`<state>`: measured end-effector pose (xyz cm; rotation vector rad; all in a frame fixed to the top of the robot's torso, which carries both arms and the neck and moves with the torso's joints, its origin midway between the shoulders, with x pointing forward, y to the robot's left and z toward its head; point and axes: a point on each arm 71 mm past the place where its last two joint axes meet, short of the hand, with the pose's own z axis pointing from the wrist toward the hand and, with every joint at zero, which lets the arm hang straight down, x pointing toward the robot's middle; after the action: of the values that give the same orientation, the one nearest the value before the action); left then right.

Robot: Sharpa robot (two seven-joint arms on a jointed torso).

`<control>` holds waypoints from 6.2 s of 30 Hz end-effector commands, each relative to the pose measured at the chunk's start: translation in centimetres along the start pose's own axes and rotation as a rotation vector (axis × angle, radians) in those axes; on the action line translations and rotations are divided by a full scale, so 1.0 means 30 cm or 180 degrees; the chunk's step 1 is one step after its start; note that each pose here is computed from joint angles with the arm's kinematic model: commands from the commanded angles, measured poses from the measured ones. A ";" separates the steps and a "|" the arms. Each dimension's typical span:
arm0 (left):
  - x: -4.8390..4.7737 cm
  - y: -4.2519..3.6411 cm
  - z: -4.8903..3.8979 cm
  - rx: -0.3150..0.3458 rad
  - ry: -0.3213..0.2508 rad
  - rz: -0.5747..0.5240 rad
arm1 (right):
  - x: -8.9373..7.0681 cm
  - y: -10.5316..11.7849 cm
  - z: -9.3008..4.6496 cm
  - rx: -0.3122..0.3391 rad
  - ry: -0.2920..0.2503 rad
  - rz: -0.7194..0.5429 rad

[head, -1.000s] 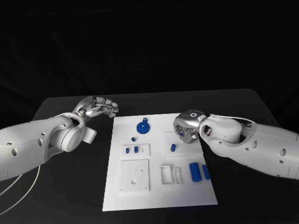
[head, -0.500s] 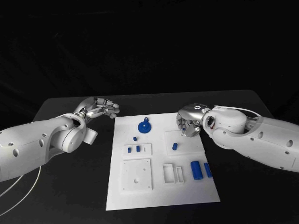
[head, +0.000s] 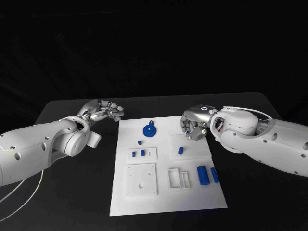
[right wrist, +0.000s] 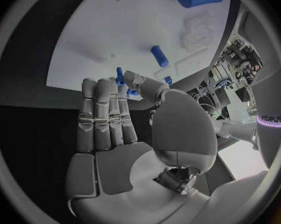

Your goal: Assemble the parts on the task board

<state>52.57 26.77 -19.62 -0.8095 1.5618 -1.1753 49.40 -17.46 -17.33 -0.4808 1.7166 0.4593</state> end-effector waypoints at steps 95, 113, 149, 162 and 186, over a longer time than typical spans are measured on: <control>0.083 -0.033 0.032 0.0096 0.0167 -0.0002 | 0.269 0.483 0.011 -0.1080 -0.0019 0.0004; 0.085 -0.032 0.034 0.0091 0.0179 -0.0005 | 0.271 0.495 0.013 -0.1117 0.0030 0.0036; 0.083 -0.031 0.029 0.0072 0.0198 -0.0012 | 0.290 0.493 0.028 -0.1126 0.0203 0.0263; 0.079 -0.028 0.028 0.0049 0.0197 -0.0010 | 0.269 0.445 -0.001 -0.1051 0.0006 0.0575; 0.065 -0.020 0.036 0.0053 0.0156 0.0008 | 0.056 0.141 -0.096 -0.0437 0.0043 0.0884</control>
<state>52.99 24.76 -19.80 -0.7879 1.5889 -1.1931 44.35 -15.09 -17.55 -0.3169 1.7006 0.8373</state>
